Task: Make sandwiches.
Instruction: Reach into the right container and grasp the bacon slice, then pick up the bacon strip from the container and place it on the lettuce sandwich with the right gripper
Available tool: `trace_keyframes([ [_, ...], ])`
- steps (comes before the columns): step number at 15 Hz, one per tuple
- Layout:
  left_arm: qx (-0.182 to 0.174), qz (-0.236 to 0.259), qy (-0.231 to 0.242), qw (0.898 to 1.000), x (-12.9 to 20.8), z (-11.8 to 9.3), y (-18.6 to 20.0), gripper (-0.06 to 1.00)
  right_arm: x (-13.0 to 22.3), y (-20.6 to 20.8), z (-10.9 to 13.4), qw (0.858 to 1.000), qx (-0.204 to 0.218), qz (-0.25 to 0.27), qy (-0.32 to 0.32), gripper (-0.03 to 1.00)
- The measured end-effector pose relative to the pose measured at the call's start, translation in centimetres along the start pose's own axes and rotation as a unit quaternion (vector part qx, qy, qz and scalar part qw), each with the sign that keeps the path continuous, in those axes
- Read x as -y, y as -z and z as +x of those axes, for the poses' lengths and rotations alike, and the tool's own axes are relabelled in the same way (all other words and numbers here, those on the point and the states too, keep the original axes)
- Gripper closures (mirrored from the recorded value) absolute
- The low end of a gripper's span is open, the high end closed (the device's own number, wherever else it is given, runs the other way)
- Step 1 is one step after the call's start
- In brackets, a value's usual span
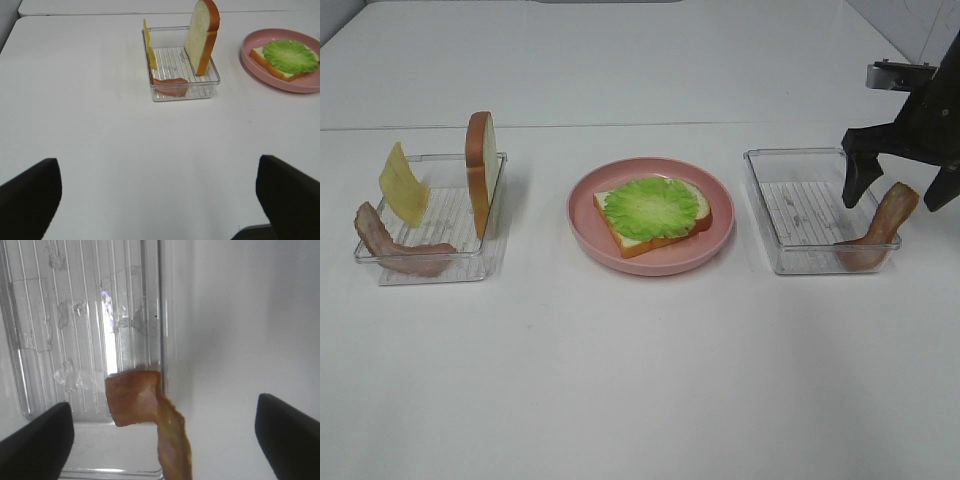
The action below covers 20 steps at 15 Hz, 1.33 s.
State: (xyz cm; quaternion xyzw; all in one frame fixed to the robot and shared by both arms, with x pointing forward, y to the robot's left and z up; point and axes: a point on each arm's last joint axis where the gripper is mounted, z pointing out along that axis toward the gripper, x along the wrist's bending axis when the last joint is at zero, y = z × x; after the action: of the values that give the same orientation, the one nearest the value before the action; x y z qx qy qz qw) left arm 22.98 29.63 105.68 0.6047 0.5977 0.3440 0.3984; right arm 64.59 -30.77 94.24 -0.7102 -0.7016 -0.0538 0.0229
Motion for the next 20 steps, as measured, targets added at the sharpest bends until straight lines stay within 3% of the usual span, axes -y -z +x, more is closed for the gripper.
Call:
trace_keyframes([
  [2,0.000,0.000,0.000,1.000,0.0,0.0,0.0,-0.03,0.0,0.0,0.1,1.000,-0.003,0.000,-0.001,0.11],
  [6,0.000,0.000,0.000,1.000,0.0,0.0,0.0,-0.03,0.0,0.0,0.1,1.000,-0.006,-0.001,-0.003,0.58],
  [7,0.000,0.000,0.000,1.000,0.0,0.0,0.0,-0.03,0.0,0.0,0.1,1.000,-0.006,-0.001,-0.003,0.89],
  [8,0.000,0.000,0.000,1.000,0.0,0.0,0.0,-0.03,0.0,0.0,0.1,1.000,-0.006,-0.001,-0.003,0.93],
  [14,0.000,0.000,0.000,1.000,0.0,0.0,0.0,-0.03,0.2,0.5,0.0,1.000,0.003,0.004,-0.001,0.95],
  [17,0.000,0.000,0.000,1.000,0.0,0.0,0.0,-0.03,0.8,4.6,0.7,0.999,-0.005,-0.043,0.001,0.95],
  [20,0.000,0.000,0.000,1.000,0.0,0.0,0.0,-0.03,1.6,8.7,3.3,0.995,-0.010,-0.096,0.033,0.95],
])
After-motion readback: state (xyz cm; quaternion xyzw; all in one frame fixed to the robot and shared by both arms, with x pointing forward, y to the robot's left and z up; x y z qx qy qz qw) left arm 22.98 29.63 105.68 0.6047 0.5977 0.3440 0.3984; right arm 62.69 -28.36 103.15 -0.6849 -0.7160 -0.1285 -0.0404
